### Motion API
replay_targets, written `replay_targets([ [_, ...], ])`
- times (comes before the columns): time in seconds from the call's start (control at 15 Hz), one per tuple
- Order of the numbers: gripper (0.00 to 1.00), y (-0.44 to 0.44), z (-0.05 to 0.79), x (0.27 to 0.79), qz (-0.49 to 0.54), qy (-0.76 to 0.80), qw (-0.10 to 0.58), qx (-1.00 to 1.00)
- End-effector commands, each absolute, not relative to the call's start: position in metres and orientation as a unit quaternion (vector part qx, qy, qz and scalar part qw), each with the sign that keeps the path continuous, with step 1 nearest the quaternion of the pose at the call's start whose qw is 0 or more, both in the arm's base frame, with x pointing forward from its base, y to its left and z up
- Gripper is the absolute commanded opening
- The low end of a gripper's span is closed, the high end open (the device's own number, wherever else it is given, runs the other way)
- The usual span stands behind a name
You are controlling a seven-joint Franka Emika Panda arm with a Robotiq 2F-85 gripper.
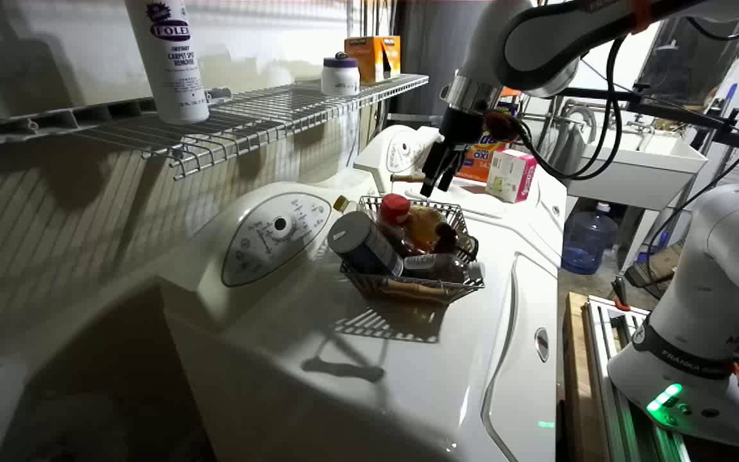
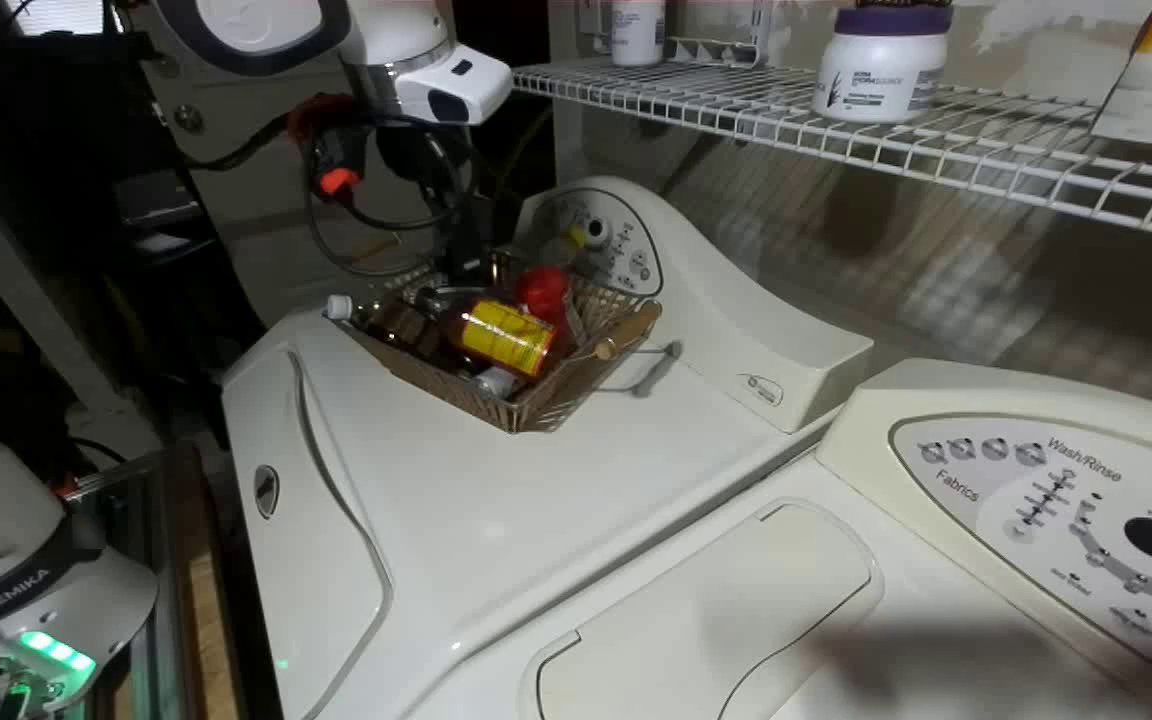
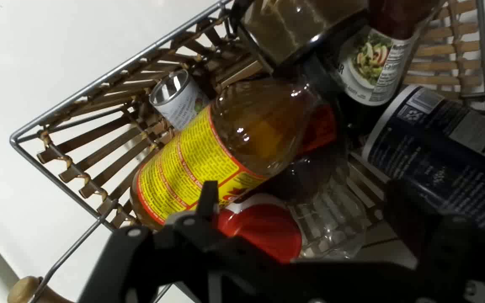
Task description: Put the bottle with the brown liquid on the bottom shelf.
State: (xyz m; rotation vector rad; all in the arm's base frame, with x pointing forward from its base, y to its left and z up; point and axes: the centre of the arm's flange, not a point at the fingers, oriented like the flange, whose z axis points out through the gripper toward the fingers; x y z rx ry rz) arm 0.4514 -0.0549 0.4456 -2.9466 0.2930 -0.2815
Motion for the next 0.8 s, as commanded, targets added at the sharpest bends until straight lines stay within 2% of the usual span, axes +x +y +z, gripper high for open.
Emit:
replay_targets([
  [0.0, 1.00, -0.055, 0.446, 0.451, -0.094, 0.098, 0.083, -0.987],
  [0.47, 1.00, -0.055, 0.446, 0.451, -0.094, 0.098, 0.083, -0.987],
  [0.73, 1.00, -0.045, 0.467, 0.462, -0.163, 0.042, 0.070, -0.983],
])
